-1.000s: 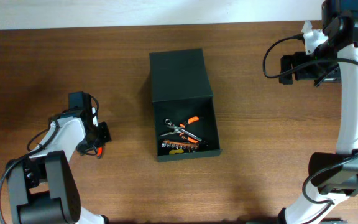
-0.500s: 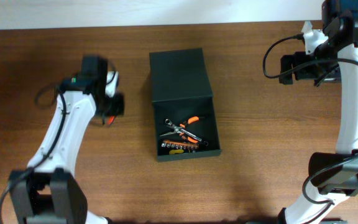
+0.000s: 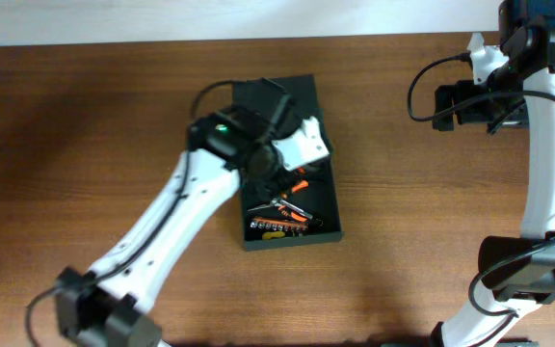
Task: Pack container
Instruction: 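Carry the cutting pliers with the left gripper into the box, release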
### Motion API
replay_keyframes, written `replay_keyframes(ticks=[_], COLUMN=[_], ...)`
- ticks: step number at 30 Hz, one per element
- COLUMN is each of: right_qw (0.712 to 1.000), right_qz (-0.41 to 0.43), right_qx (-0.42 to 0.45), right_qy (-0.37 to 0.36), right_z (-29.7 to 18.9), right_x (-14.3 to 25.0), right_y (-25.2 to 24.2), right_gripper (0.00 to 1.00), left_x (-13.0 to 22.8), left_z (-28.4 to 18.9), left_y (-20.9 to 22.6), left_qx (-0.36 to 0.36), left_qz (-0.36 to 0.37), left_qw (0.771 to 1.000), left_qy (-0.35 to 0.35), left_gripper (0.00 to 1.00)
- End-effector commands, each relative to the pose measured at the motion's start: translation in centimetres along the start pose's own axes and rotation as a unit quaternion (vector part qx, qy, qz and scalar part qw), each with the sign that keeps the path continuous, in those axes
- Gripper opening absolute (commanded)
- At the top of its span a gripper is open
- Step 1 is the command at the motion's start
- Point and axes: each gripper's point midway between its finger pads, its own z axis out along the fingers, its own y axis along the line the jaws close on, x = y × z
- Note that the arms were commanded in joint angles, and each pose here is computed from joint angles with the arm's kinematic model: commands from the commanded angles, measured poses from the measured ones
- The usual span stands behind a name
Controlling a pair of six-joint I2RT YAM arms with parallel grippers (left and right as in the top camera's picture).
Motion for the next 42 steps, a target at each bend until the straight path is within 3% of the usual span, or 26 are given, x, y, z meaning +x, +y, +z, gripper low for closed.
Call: replay_keyframes(ticks=[1, 7, 13, 14, 16, 19, 20, 27, 28, 31, 33, 34, 35, 38, 40, 42], right_qw=[1.000, 1.000, 1.000, 1.000, 1.000, 1.000, 1.000, 1.000, 0.999, 0.997, 0.994, 0.993, 0.992, 0.990, 0.987, 0.981], right_qz=[-0.001, -0.001, -0.001, -0.001, -0.001, -0.001, -0.001, -0.001, -0.001, -0.002, -0.004, -0.004, -0.005, -0.003, -0.001, -0.002], right_qx=[-0.024, -0.028, -0.028, -0.028, -0.027, -0.027, -0.027, -0.028, -0.031, -0.076, -0.102, -0.111, -0.117, -0.137, -0.163, -0.192], right_qy=[-0.001, -0.003, -0.004, -0.004, -0.005, -0.005, -0.005, -0.010, -0.012, -0.023, -0.032, -0.034, -0.035, -0.028, -0.013, 0.004], right_z=[-0.1, -0.1, -0.1, -0.1, -0.1, -0.1, -0.1, -0.1, -0.1, -0.2, -0.3, -0.2, 0.0, 1.0, 2.2, 3.6], right_x=[0.1, 0.0, -0.1, -0.1, -0.1, -0.1, -0.1, -0.4, -0.4, -0.9, -1.4, -1.6, -1.8, -2.3, -2.7, -3.0], right_y=[0.7, 0.8, 0.8, 0.8, 0.8, 0.8, 0.8, 0.8, 1.0, 2.5, 3.4, 3.6, 3.8, 4.3, 5.1, 5.8], right_gripper=[0.99, 0.99, 1.00, 0.98, 0.92, 0.87, 0.87, 0.86, 0.76, 0.32, 0.09, 0.04, 0.04, 0.04, 0.04, 0.04], left_x=[1.1, 4.1, 4.8, 4.9, 5.0, 5.3, 5.4, 4.3, 3.6, 1.6, 0.6, 0.3, 0.3, 1.5, 2.3, 2.9], left_z=[4.3, 9.9, 11.0, 11.0, 10.9, 10.7, 10.5, 6.6, 5.5, 2.3, 0.2, -0.7, -1.6, -3.0, -3.3, -3.5], left_y=[-0.7, -1.4, -1.6, -1.6, -1.7, -2.0, -2.0, 1.2, 2.0, 3.9, 5.8, 6.8, 8.1, 11.3, 12.6, 13.7], left_qx=[0.043, 0.097, 0.107, 0.108, 0.110, 0.115, 0.116, 0.032, 0.015, -0.015, -0.039, -0.052, -0.065, -0.086, -0.069, -0.037], left_qz=[0.027, 0.004, -0.001, -0.001, -0.002, -0.004, -0.005, -0.038, -0.050, -0.085, -0.126, -0.151, -0.180, -0.264, -0.300, -0.329], left_qw=[0.998, 0.988, 0.984, 0.984, 0.983, 0.982, 0.981, 0.981, 0.982, 0.985, 0.984, 0.981, 0.977, 0.959, 0.951, 0.944], left_qy=[0.046, 0.124, 0.141, 0.141, 0.145, 0.152, 0.155, 0.188, 0.184, 0.151, 0.121, 0.107, 0.092, 0.062, 0.041, 0.012], left_gripper=[0.02, 0.02, 0.04, 0.15, 0.57, 0.80, 0.82, 0.77, 0.74, 0.53, 0.52, 0.52, 0.47, 0.11, 0.02, 0.02])
